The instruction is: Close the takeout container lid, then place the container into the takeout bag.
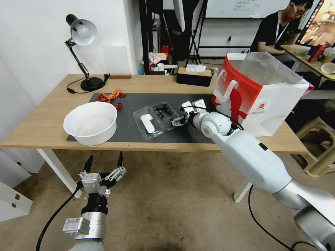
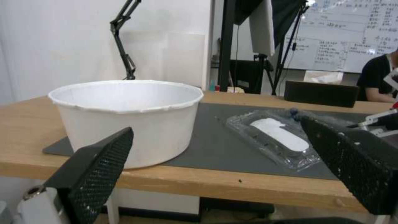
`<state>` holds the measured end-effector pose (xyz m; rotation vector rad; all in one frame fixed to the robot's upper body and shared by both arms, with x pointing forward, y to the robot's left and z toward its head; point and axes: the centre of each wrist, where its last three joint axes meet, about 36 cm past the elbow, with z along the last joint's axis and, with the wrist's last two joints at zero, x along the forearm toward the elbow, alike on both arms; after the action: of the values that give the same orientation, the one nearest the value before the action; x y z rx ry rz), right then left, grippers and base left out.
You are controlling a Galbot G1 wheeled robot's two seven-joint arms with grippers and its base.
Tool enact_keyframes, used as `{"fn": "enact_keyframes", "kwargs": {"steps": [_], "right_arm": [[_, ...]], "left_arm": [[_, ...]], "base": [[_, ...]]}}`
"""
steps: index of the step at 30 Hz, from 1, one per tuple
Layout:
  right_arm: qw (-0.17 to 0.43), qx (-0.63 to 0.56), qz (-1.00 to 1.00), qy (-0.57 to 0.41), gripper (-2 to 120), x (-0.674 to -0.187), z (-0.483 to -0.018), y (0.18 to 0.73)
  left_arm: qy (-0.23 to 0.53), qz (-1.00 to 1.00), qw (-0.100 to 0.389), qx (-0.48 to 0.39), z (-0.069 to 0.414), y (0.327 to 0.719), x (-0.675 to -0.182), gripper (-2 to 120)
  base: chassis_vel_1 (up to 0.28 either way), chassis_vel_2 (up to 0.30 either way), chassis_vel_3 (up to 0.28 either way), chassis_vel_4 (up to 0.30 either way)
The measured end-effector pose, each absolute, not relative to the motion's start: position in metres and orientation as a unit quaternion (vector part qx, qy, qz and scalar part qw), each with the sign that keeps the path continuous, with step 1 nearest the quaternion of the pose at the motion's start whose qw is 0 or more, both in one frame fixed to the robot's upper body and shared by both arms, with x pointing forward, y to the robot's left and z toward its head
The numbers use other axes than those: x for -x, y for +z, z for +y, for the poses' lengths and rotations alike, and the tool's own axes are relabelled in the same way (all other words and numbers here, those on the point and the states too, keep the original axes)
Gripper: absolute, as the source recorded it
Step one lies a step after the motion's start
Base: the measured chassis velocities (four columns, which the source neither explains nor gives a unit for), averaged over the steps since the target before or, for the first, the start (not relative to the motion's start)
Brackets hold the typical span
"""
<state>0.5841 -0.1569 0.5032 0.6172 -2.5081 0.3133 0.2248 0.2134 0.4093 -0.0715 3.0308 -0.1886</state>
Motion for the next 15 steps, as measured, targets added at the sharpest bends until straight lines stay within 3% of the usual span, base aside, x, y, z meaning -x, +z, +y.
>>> {"fn": "enact_keyframes", "kwargs": {"steps": [15], "right_arm": [[0.278,-0.21,-0.933,0.089,100,-0.5776,-0.159,0.5028]], "left_arm": [[-0.061,0.996,0.056,0.027,0.2138,0.4091,-0.2251,100]], "base": [[0.0,0.0,0.0,0.0]]}}
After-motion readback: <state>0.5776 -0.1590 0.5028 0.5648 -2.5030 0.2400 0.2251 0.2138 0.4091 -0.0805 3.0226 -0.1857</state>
